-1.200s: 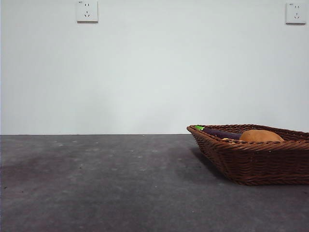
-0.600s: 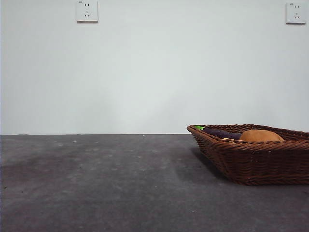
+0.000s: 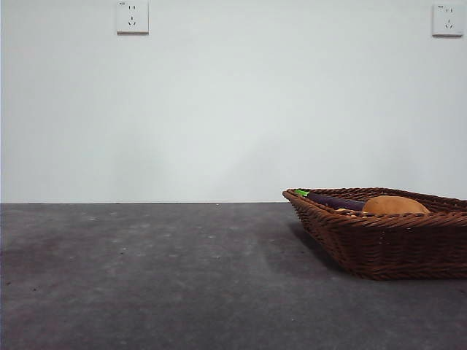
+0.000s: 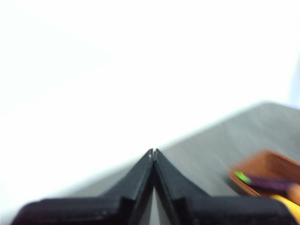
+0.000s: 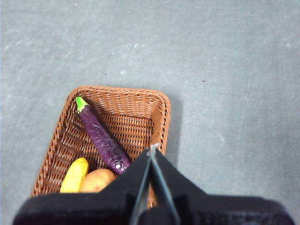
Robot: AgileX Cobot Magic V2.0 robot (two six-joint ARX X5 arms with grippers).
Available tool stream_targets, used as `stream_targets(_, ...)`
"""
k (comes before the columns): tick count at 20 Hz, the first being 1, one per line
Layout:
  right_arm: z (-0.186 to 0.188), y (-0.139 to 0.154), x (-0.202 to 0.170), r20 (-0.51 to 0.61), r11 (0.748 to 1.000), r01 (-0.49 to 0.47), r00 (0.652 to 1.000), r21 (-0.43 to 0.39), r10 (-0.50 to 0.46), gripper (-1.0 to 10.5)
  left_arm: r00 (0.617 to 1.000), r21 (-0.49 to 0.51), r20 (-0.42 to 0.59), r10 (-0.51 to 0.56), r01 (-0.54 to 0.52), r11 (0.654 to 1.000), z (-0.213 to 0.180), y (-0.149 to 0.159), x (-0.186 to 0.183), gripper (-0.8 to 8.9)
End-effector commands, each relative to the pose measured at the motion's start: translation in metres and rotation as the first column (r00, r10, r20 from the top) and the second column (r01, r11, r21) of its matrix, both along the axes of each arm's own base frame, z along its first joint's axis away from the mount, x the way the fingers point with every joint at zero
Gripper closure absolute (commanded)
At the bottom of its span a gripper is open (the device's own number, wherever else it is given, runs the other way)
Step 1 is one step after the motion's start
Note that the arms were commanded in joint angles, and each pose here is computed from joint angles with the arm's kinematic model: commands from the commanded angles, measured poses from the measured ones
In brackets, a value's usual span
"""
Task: Help me put the vegetables on the table into the basket
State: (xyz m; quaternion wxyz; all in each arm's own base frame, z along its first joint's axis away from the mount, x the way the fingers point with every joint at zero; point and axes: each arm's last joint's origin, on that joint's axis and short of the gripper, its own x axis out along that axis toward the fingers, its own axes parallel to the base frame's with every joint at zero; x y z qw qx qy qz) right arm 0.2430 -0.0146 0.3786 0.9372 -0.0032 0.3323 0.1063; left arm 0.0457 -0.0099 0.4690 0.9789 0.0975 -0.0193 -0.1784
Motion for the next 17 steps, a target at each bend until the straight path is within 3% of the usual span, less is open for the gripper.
stream_targets(1,0.000,0.000,0.001,0.003,1.000,0.002,1.000,0.003,-0.002,9.5,0.995,0.059,0.048,0.090,-0.092,0.994,-0.037,0.004,0.001,8.17)
stream_targets(3,-0.001,0.000,0.001,0.002,1.000,0.002,1.000,0.003,-0.002,9.5,0.992,0.092,0.059,0.110,-0.116,0.989,-0.076,0.006,0.009,8.17)
stream_targets(11,-0.001,0.000,0.001,0.002,1.000,0.003,1.000,0.002,-0.003,9.5,0.993,-0.054,-0.088,0.077,-0.082,0.995,-0.246,0.009,0.051,8.17)
stream_targets(17,-0.001,0.000,0.001,0.002,1.000,0.003,1.000,0.002,-0.003,9.5,0.990,-0.065,-0.116,0.074,-0.082,0.995,-0.299,0.009,0.049,8.17)
